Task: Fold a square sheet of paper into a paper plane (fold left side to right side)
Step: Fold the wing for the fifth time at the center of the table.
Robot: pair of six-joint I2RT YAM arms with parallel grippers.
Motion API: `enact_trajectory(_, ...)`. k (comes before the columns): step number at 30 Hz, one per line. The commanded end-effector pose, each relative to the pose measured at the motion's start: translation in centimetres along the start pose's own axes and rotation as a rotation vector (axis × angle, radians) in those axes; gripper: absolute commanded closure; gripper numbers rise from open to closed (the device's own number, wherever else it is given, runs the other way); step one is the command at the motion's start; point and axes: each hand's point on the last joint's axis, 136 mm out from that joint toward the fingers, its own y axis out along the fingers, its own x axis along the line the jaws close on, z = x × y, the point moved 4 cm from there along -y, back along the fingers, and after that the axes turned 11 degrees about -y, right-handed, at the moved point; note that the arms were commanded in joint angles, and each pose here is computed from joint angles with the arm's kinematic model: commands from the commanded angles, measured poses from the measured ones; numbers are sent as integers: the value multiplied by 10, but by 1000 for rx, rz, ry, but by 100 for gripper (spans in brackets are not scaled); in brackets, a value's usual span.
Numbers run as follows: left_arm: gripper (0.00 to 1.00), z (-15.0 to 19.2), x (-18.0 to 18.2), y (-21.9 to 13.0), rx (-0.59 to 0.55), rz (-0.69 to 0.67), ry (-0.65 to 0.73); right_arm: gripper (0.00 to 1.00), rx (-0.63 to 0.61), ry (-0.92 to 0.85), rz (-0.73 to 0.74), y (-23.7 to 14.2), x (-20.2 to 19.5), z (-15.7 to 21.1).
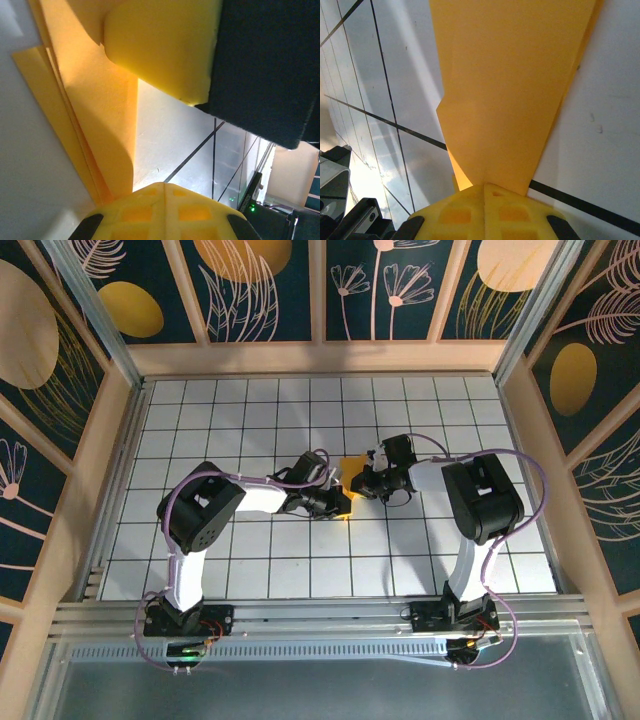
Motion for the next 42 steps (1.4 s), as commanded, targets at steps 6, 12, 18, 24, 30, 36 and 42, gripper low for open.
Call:
enact_trajectory(6,100,5,14,3,8,-39,-17,100,105,84,200,14,-47,35)
enact_trajectory(12,100,5,16,4,10,-43,-19,100,105,82,200,14,-47,35)
enact_trajectory(18,100,5,19,5,10,-51,-21,100,106,83,200,14,-48,35)
enact_trajectory(24,100,7,24,6,13,-67,-27,100,107,84,205,14,-48,35)
enact_trajectory(30,100,10,29,7,18,-83,-35,100,107,82,206,13,-48,35)
enact_trajectory(36,100,14,29,7,22,-87,-33,100,109,82,208,14,-48,34)
enact_trajectory(42,100,16,24,11,34,-88,-18,100,110,79,213,14,-49,34)
